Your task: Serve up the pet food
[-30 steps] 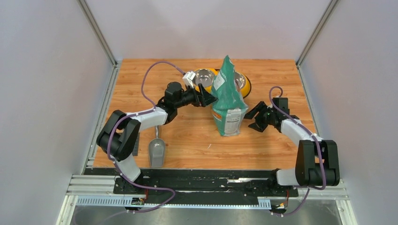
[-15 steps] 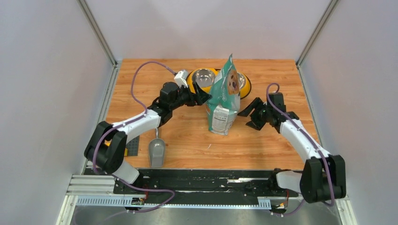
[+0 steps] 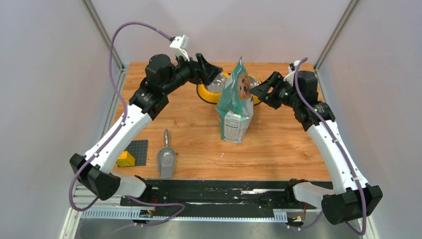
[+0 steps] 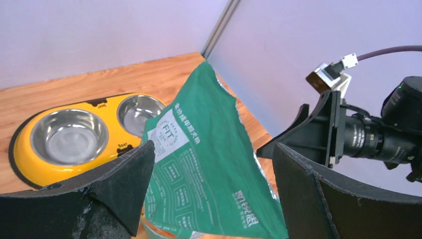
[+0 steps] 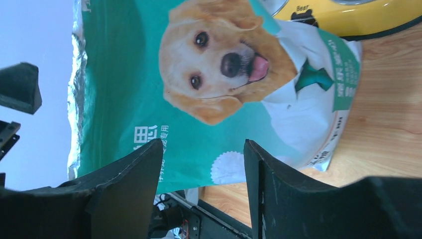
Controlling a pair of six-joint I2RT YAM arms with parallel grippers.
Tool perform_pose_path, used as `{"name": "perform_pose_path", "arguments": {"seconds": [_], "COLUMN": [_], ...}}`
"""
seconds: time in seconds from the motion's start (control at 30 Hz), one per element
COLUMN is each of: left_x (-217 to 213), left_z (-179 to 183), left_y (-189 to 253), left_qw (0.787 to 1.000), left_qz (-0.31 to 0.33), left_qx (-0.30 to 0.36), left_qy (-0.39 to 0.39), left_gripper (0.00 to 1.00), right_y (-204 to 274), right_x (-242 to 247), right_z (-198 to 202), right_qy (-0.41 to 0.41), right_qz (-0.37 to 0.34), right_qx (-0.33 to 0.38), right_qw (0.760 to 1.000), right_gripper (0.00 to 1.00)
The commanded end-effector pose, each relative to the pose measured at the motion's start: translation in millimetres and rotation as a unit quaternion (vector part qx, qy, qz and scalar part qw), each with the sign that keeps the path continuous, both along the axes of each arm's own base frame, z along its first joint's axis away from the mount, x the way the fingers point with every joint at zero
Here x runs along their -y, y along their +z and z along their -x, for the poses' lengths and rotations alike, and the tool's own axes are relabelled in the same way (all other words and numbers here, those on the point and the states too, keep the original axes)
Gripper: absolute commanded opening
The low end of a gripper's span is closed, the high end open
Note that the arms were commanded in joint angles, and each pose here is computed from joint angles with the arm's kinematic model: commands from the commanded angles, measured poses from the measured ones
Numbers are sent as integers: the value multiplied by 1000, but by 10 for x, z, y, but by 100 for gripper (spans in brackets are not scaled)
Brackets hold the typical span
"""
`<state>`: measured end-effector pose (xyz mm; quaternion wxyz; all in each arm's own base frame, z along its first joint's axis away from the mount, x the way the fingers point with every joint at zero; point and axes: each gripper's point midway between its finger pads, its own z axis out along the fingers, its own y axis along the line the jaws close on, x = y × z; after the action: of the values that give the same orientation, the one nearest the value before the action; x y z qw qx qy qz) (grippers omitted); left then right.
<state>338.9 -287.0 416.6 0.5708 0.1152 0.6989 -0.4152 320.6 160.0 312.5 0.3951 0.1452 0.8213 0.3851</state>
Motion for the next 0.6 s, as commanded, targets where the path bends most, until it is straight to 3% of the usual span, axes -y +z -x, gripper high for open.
{"name": "perform_pose_path", "arguments": {"seconds": [0.0,0.23,0.57], "left_x": [186,481,602], "left_z": [-105,-138,-98], "left_y": [-201,-319,-246], "left_qw": [998,990,987], "left_qz": [-38,-45,-23], "left_qx": [-42,-94,-96], "left_qy": [-29,-93,-128], "left_gripper": [94,87,90], "right_y": [357,544,506], "right_x": [-164,-212,-242], "right_z": [-42,-141,-249], "right_qy": [18,7,2], "right_qz": [-38,-67,-72], "right_qx": [37,49,36], "right_qw": [998,997,997], "right_gripper": [62,61,60]}}
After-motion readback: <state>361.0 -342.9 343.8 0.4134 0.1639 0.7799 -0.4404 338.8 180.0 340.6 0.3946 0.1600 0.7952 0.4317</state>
